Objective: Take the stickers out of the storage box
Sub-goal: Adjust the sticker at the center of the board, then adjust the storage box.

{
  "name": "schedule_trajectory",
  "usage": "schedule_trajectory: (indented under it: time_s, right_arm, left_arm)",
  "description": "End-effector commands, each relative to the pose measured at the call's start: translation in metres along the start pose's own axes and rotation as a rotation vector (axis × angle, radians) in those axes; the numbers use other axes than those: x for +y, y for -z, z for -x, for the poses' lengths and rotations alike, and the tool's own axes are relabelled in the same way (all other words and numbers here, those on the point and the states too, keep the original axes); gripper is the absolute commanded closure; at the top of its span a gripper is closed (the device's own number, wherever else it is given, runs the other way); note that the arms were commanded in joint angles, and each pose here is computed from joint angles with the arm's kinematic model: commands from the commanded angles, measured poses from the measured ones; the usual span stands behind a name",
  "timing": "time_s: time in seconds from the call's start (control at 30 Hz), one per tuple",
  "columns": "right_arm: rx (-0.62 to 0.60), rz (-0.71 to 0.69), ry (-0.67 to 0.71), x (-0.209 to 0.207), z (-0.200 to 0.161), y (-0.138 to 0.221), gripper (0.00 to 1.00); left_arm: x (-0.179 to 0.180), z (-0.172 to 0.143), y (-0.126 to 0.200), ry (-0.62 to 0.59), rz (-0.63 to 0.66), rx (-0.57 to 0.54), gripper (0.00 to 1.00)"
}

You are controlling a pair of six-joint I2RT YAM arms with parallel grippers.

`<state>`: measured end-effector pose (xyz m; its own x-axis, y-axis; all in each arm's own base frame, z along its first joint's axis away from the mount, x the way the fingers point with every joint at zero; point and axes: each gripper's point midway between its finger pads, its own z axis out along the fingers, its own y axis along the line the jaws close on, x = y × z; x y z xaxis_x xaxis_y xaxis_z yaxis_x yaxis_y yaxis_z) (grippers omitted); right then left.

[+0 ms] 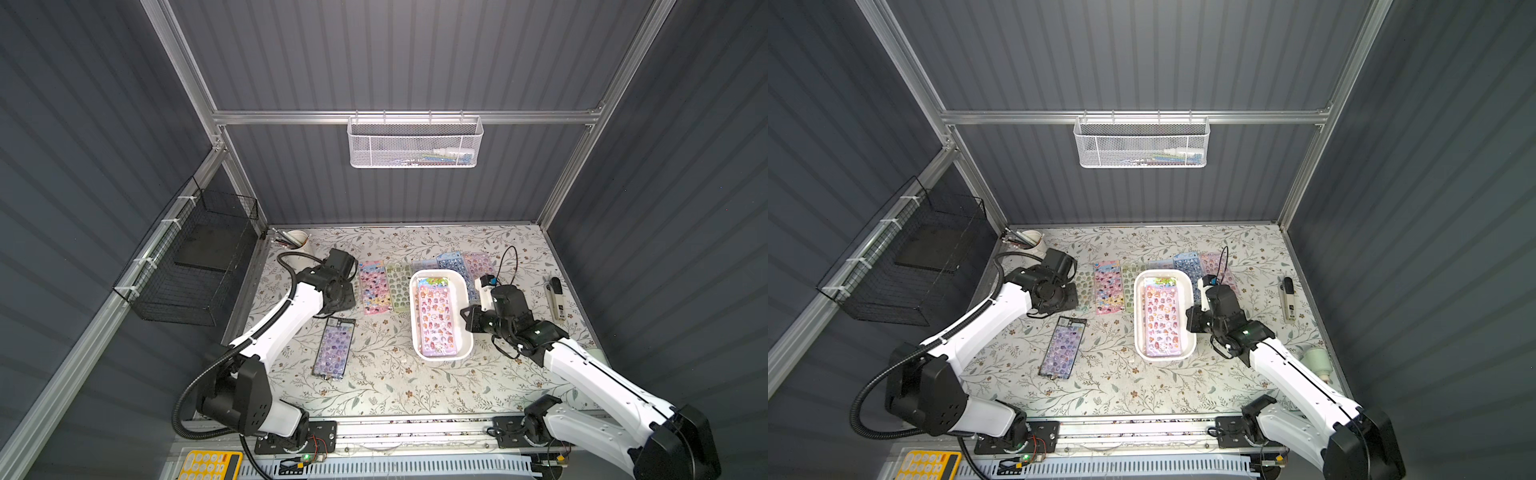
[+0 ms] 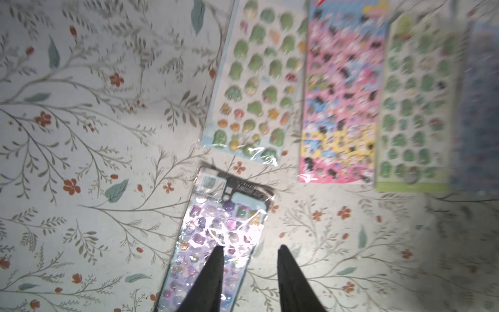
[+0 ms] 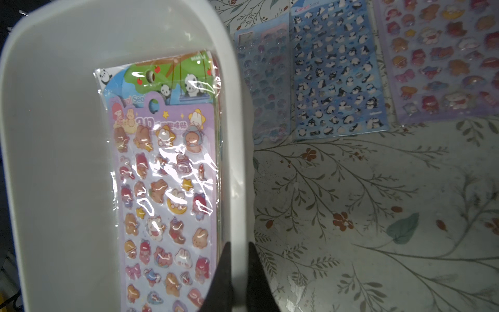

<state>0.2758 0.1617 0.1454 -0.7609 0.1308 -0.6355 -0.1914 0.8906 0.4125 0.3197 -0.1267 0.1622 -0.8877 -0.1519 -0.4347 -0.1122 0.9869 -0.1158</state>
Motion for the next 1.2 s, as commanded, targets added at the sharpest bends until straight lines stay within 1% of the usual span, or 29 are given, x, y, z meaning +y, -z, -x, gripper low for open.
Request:
schedule_trajectory:
  time_s: [0.0, 0.13, 0.23, 0.4, 0.5, 0.63, 0.8, 0.93, 1.07, 1.17]
  right_arm:
    - [-0.021, 0.013, 0.021, 0.011, 0.016, 0.003, 0.99]
    - [0.001, -0.023, 0.026, 0.008, 0.019, 0.0, 0.99]
    - [0.022, -0.053, 0.025, 0.005, 0.021, -0.005, 0.98]
    - [0.06, -0.09, 0.026, 0.003, 0.023, -0.015, 0.99]
    - [0.071, -0.112, 0.027, 0.002, 0.024, -0.019, 0.99]
    - [0.066, -0.124, 0.021, 0.002, 0.028, -0.019, 0.99]
    - [0.046, -0.117, 0.02, 0.007, 0.036, -0.016, 0.99]
    - [0.065, -0.126, 0.027, 0.007, 0.033, -0.014, 0.99]
    - [0.064, -0.126, 0.031, 0.008, 0.033, -0.012, 0.99]
    - [0.059, -0.121, 0.028, 0.01, 0.034, -0.01, 0.99]
  left_arm:
    - [-0.036, -0.002, 0.021, -0.067, -0.122, -0.006, 0.64]
    - [-0.089, -0.007, 0.031, -0.149, -0.222, -0.055, 0.63]
    - [-0.123, -0.011, 0.036, -0.21, -0.263, -0.094, 0.62]
    - [-0.165, -0.02, 0.038, -0.277, -0.328, -0.134, 0.62]
    - [-0.184, -0.027, 0.033, -0.302, -0.364, -0.123, 0.62]
    - [-0.191, -0.033, 0.019, -0.316, -0.345, -0.102, 0.62]
    - [-0.184, -0.037, 0.0, -0.303, -0.287, -0.094, 0.66]
    - [-0.178, -0.04, -0.011, -0.288, -0.25, -0.09, 0.67]
    - [-0.178, -0.042, -0.018, -0.285, -0.242, -0.083, 0.69]
    - [-0.182, -0.043, -0.023, -0.284, -0.245, -0.078, 0.73]
